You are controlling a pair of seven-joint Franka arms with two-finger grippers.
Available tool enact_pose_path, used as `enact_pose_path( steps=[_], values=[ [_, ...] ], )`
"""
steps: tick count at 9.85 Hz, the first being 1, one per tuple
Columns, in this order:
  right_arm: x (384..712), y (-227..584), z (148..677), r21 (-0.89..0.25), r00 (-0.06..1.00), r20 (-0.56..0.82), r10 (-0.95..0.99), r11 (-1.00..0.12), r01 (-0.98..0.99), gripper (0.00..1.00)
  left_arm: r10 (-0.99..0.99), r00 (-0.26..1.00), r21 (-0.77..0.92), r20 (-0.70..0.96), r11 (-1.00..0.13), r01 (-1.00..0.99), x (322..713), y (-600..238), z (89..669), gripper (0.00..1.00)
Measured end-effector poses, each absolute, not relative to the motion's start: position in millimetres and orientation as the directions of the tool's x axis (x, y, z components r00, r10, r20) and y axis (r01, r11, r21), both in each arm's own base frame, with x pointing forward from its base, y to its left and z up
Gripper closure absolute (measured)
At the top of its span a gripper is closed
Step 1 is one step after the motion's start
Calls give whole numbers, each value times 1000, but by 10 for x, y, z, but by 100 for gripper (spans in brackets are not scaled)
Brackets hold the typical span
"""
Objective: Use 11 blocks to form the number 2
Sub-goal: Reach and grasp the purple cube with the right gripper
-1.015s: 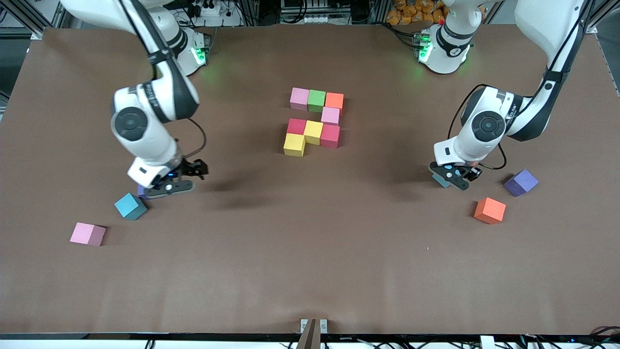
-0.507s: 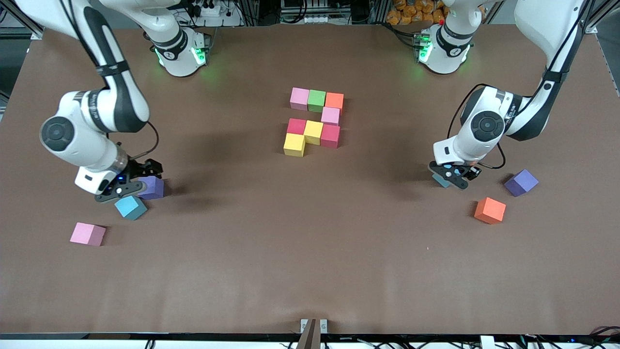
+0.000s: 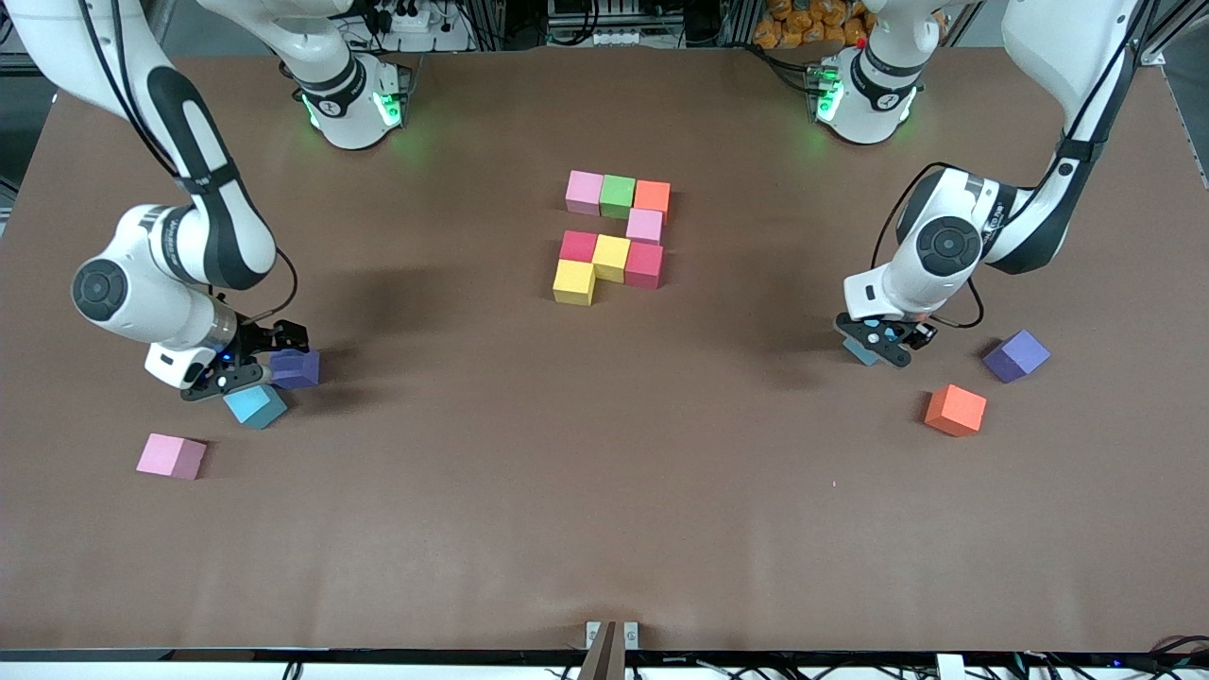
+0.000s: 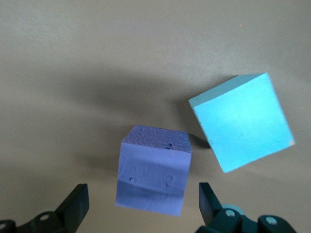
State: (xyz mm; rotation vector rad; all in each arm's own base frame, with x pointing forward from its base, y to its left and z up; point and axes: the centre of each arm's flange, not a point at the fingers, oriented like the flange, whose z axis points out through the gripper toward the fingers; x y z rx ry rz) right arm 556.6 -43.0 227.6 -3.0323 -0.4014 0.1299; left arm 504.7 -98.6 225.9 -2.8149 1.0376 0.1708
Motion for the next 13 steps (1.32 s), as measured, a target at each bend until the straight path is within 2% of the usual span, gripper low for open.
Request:
enact_pose_path(
  steps=[4, 6, 7, 9, 13],
  values=[
    [5589, -441, 1999, -92, 972, -48, 232, -970, 227, 0, -636, 756, -87, -154, -754, -652, 5046, -986, 2248, 23],
    [5588, -443, 1952, -90, 972, -47, 230, -970, 225, 4, -637, 756, -85, -152, -754, -652, 5046, -987, 2230, 23],
    [5591, -444, 1954, -90, 972, -45, 229, -970, 225, 10, -638, 756, -84, -147, -754, -652, 5050, -992, 2219, 23],
    [5606, -444, 1968, -88, 973, -41, 229, -970, 225, 38, -636, 759, -83, -139, -756, -649, 5062, -977, 2202, 23],
    [5630, -387, 1986, -91, 968, -35, 248, -965, 244, 42, -639, 759, -75, -120, -757, -649, 5074, -988, 2129, 23]
  ],
)
